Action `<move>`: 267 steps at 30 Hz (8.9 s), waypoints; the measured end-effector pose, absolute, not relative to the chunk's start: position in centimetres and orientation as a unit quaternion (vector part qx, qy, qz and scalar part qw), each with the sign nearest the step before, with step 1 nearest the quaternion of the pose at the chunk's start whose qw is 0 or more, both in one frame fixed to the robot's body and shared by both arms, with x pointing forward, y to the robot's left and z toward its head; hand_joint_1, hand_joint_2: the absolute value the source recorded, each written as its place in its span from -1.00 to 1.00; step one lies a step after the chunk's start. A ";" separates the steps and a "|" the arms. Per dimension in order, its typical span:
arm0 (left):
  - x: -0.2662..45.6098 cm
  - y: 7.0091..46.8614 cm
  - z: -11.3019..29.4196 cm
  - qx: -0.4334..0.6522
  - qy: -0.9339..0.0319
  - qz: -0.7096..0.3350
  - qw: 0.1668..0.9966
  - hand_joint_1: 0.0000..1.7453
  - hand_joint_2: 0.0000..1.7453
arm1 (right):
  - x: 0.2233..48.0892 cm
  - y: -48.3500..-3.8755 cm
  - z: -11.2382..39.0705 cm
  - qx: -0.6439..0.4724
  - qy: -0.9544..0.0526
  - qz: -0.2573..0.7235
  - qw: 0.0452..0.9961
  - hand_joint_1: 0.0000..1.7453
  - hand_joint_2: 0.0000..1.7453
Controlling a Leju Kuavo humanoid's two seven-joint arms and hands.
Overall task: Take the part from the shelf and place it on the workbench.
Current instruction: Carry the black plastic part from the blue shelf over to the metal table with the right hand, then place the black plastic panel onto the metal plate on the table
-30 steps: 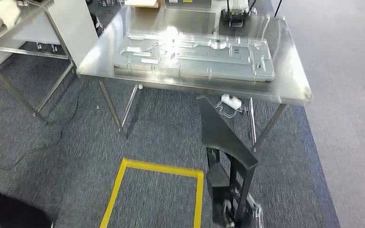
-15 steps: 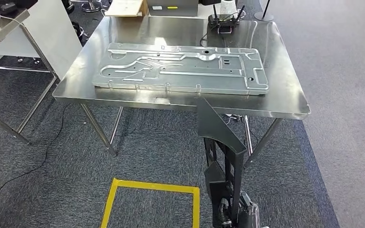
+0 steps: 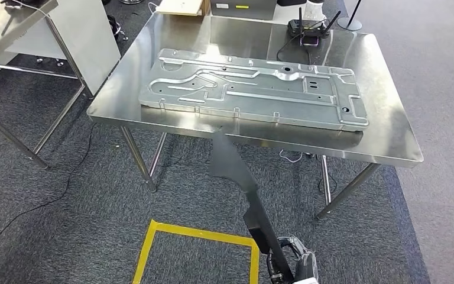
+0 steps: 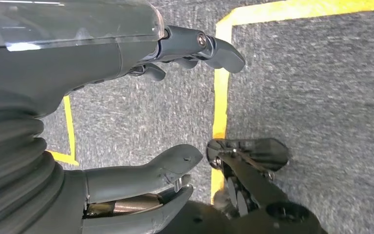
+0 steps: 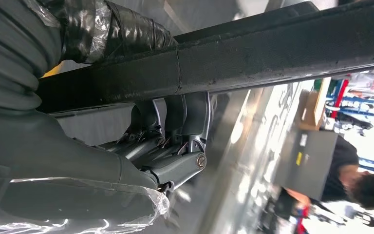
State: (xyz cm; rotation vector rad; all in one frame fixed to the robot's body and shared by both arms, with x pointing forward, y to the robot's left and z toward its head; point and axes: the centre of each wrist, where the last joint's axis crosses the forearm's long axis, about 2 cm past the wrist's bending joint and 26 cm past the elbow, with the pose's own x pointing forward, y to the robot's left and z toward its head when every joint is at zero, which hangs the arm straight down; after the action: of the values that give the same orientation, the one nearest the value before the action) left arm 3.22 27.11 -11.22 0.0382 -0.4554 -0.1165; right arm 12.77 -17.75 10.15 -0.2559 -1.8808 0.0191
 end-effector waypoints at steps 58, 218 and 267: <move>5.7 28.6 -11.0 0.000 -0.223 -0.169 0.960 -1.00 1.00 | 35.0 -30.0 17.9 -0.597 -0.613 0.404 0.324 1.00 1.00; 6.9 27.7 -10.8 -0.003 -0.221 -0.150 0.964 -1.00 -1.00 | 38.0 -14.7 25.3 -0.500 -0.752 0.375 0.209 -1.00 -1.00; 4.1 28.3 -11.2 0.038 -0.222 0.014 0.974 -1.00 -1.00 | 8.5 -27.7 -8.4 -0.330 -0.485 0.104 0.803 -1.00 -1.00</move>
State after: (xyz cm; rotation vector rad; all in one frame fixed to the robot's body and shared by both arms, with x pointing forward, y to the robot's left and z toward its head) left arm 4.12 28.27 -11.16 0.0768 -0.4486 0.0273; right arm 8.54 -27.69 -8.36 -0.7081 -1.0398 0.2236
